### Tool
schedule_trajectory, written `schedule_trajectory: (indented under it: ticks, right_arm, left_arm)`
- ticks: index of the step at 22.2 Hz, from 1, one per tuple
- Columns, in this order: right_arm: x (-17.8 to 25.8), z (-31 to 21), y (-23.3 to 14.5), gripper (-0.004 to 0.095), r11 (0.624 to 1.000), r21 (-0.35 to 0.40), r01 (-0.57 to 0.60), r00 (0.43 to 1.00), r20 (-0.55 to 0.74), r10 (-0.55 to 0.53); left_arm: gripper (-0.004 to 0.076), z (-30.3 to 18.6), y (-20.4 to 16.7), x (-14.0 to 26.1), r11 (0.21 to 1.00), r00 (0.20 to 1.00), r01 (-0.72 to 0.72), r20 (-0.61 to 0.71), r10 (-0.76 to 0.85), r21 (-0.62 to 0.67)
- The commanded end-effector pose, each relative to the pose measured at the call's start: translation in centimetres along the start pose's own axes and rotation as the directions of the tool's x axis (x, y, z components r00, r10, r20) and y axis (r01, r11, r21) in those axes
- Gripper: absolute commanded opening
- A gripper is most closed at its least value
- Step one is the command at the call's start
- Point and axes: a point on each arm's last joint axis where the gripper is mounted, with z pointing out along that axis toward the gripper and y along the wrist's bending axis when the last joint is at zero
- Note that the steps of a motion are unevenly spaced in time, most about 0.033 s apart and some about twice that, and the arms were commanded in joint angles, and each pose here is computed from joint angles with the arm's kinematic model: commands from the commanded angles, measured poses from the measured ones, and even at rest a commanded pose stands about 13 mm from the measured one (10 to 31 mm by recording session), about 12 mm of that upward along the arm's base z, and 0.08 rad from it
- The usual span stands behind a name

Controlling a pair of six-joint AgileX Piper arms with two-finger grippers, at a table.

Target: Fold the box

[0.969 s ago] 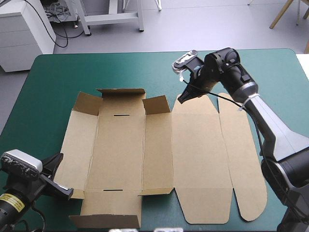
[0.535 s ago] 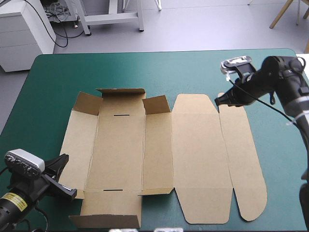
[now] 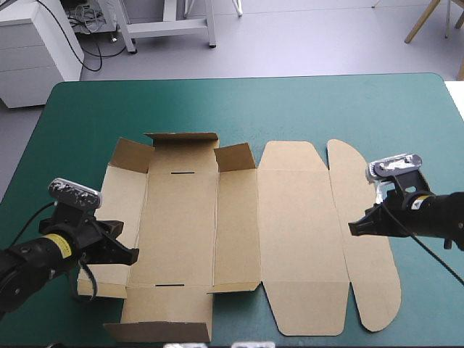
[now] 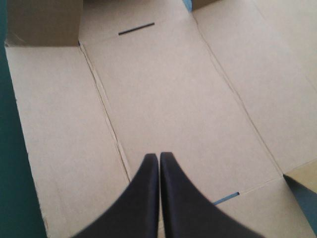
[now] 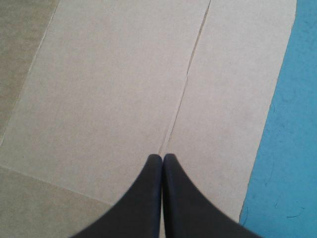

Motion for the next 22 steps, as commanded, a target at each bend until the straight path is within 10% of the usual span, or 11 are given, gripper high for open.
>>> schedule_trajectory:
  ticks: [1, 10, 22]
  right_arm:
    - [0.7, -1.4, 0.5, -0.0019, 1.0, 0.017, -0.006, 0.994, 0.112, 0.004]
    - [2.9, -0.4, 0.7, -0.002, 0.999, 0.012, -0.031, 0.996, 0.08, 0.03]
    - [2.7, -0.4, 0.6, -0.0019, 1.0, 0.024, -0.01, 0.995, 0.101, 0.008]
  left_arm:
    - [0.0014, 0.8, -0.7, -2.3, 0.999, 0.999, -0.011, -0.05, 0.013, 0.03]
    - [0.0018, 6.5, -1.0, -4.6, 0.988, 0.941, -0.078, -0.318, 0.117, 0.131]
    - [0.0017, 1.9, 12.7, -3.3, 0.867, 0.87, 0.491, -0.093, -0.484, 0.08]
